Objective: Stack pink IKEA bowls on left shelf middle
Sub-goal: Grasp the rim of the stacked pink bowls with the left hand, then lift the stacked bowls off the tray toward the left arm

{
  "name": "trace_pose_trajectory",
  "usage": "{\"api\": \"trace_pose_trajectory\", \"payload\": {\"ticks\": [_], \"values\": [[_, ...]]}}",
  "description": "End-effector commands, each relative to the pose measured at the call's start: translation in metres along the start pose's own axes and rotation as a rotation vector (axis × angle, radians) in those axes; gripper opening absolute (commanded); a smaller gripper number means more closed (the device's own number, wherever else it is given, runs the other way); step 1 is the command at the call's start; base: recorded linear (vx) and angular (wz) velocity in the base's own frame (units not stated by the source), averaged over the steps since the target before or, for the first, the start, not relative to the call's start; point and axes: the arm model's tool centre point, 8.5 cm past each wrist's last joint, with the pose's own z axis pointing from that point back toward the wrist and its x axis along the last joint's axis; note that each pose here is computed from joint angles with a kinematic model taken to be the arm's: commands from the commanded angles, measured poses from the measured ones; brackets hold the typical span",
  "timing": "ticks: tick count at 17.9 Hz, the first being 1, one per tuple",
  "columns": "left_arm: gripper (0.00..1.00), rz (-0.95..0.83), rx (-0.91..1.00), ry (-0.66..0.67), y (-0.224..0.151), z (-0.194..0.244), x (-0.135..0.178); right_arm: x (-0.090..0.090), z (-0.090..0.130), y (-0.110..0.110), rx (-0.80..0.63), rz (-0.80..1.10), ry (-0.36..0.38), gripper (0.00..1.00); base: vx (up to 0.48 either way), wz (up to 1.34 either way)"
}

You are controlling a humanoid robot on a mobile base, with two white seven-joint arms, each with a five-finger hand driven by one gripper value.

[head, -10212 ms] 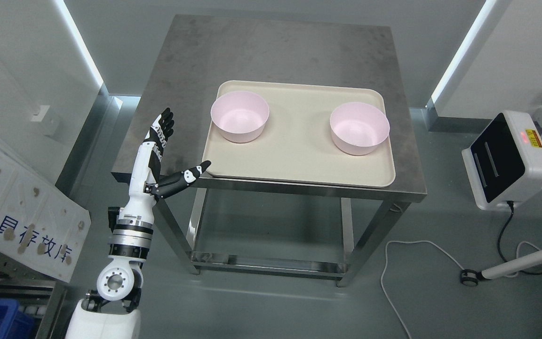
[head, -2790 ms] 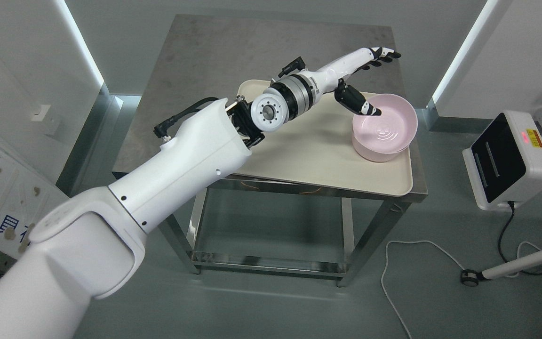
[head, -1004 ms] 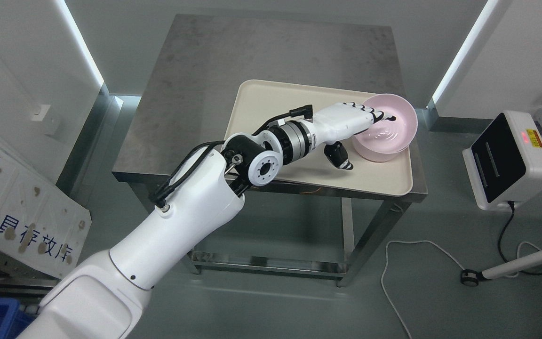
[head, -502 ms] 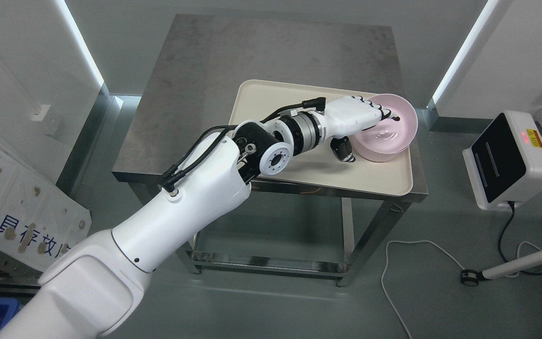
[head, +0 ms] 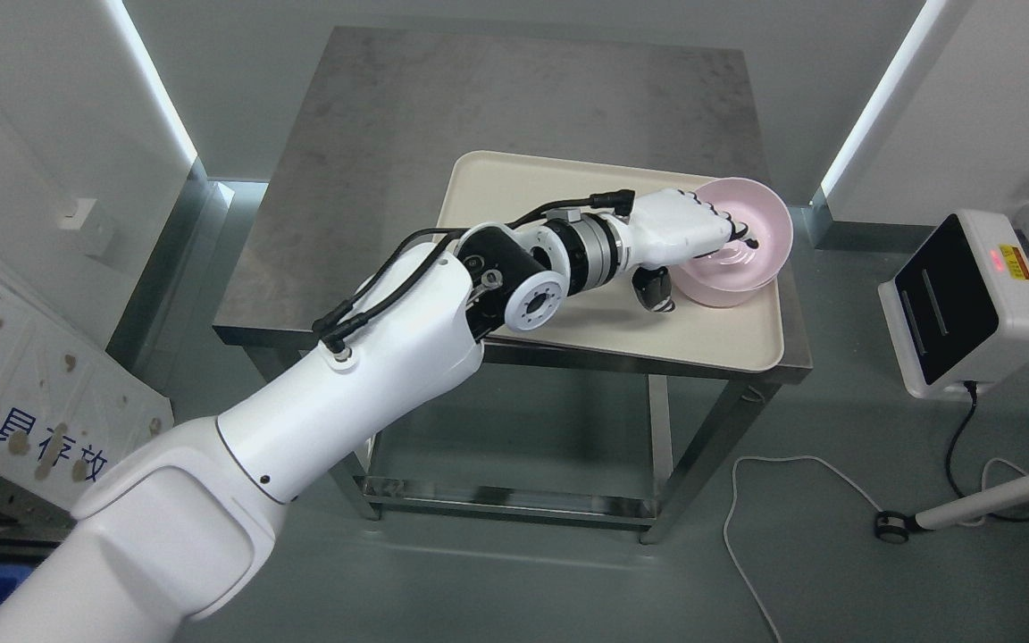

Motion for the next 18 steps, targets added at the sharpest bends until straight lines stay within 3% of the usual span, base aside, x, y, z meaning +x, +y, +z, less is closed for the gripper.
{"api": "trace_pose_trajectory", "payload": {"ticks": [1,4,7,15,18], "values": [[0.79,-0.064,-0.100,0.079,-0.021,-0.005,-0.023,-0.007,-0.001,-0.011,-0.017,-0.011,-0.004,1.00,0.000,0.00],[0.78,-0.074,-0.121,0.109,-0.021,-0.005,-0.032,-0.007,-0.001,-0.011,-0.017,-0.011,-0.005,1.00,0.000,0.00],[0.70,-0.074,-0.151,0.113,-0.030,-0.007,-0.034,-0.007,-0.001,-0.011,-0.017,-0.011,-0.004,1.00,0.000,0.00],[0.41,-0.030,-0.111,0.098,-0.019,-0.004,-0.036,-0.007,-0.001,-0.011,-0.017,-0.011,-0.005,1.00,0.000,0.00],[0.19,0.005,-0.061,0.078,-0.005,0.001,-0.041,-0.007,-0.001,-0.011,-0.017,-0.011,-0.005,1.00,0.000,0.00]]}}
